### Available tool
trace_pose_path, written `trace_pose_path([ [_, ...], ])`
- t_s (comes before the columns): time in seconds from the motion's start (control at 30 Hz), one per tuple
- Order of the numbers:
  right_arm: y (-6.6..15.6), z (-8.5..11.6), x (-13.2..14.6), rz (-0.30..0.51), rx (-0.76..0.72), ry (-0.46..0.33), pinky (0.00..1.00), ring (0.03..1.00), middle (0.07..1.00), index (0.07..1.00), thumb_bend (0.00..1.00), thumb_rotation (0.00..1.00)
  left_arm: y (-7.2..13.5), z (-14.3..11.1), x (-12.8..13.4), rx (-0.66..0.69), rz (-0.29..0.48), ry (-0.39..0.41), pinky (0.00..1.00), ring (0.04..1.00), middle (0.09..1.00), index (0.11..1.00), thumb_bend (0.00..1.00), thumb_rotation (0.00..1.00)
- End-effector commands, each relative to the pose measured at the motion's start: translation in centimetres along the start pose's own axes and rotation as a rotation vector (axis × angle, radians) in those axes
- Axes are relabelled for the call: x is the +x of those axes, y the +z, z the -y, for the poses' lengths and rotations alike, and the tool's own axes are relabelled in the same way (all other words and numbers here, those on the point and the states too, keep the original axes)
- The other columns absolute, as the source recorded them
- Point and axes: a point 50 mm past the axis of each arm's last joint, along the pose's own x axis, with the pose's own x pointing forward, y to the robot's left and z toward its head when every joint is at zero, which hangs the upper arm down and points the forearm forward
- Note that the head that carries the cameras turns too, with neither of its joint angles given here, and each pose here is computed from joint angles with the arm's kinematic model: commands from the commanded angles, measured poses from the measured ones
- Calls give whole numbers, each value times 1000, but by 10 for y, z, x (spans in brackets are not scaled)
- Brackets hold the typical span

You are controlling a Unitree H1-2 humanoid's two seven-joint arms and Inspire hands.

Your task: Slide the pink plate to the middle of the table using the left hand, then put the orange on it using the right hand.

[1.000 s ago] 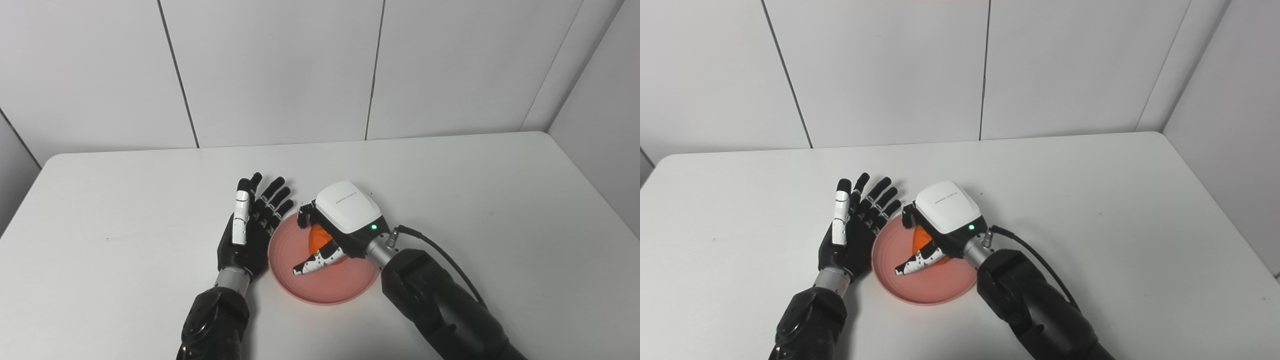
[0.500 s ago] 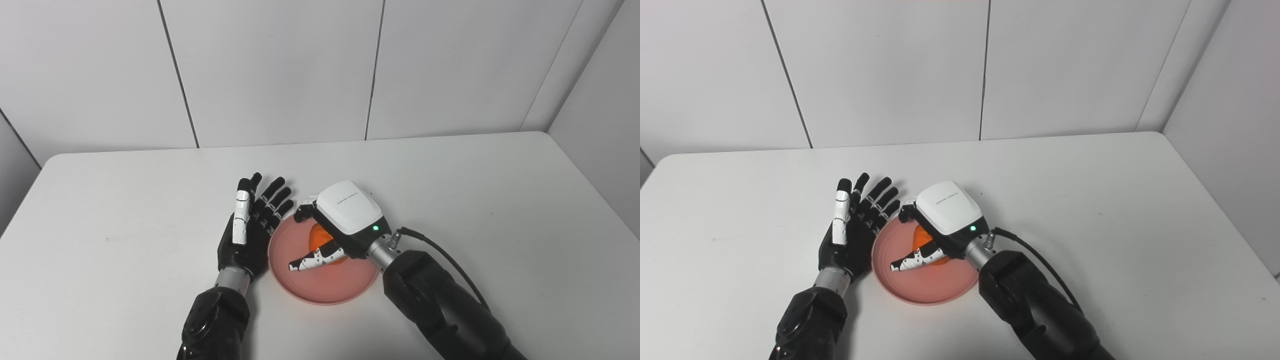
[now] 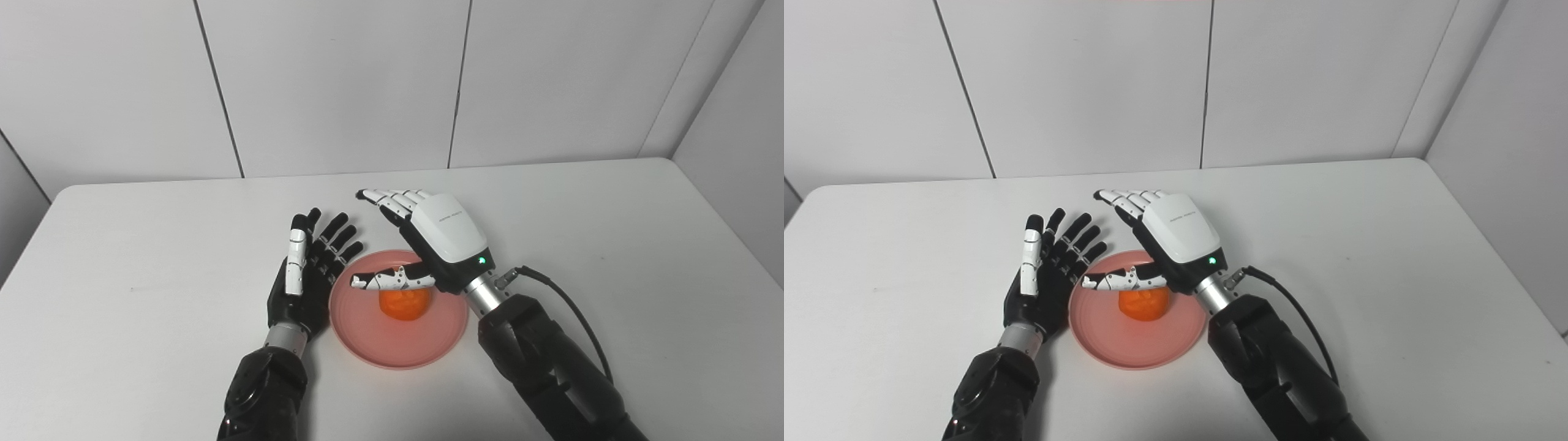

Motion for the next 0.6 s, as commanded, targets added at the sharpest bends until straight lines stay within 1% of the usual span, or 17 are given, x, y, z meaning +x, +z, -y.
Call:
trace_pose_path([
  [0.0, 2, 12, 7, 34, 38, -109, 977, 972, 935, 925, 900, 1000, -14, -6, -2, -15, -80, 38, 839, 876, 873, 1000, 790, 727],
  [0.1, -3, 13, 6, -33, 162, -182, 999, 999, 976, 959, 885, 1000, -13, -6, -2, -23, -70, 47, 855, 888, 870, 1000, 796, 708],
  [0.17, -6, 13, 4, -81, 231, -215, 1000, 1000, 979, 968, 860, 1000, -12, -6, -2, -14, -57, 50, 861, 891, 872, 1000, 795, 707],
  [0.2, -7, 13, 3, -120, 324, -229, 1000, 1000, 980, 972, 847, 1000, -11, -6, -2, 15, -33, 45, 864, 893, 872, 1000, 794, 708],
  [0.27, -9, 13, 1, -172, 476, -249, 1000, 1000, 995, 979, 854, 1000, -10, -6, -1, 70, 16, 43, 872, 902, 907, 1000, 769, 732],
  [0.33, -11, 14, 0, -197, 570, -263, 1000, 1000, 1000, 995, 783, 1000, -10, -7, 0, 112, 57, 47, 890, 915, 930, 988, 782, 728],
  [0.4, -14, 13, -1, -219, 675, -292, 1000, 999, 1000, 997, 764, 1000, -10, -8, 1, 160, 94, 49, 909, 929, 940, 985, 796, 731],
  [0.43, -16, 13, -1, -237, 730, -308, 1000, 1000, 1000, 999, 765, 1000, -9, -8, 1, 182, 107, 55, 927, 939, 946, 982, 810, 736],
  [0.53, -21, 12, -4, -293, 855, -343, 1000, 1000, 1000, 1000, 853, 1000, -10, -8, 1, 235, 151, 78, 975, 970, 964, 970, 866, 738],
  [0.57, -22, 11, -6, -307, 892, -348, 1000, 1000, 1000, 1000, 869, 1000, -10, -8, 0, 252, 168, 83, 990, 984, 976, 975, 858, 752],
])
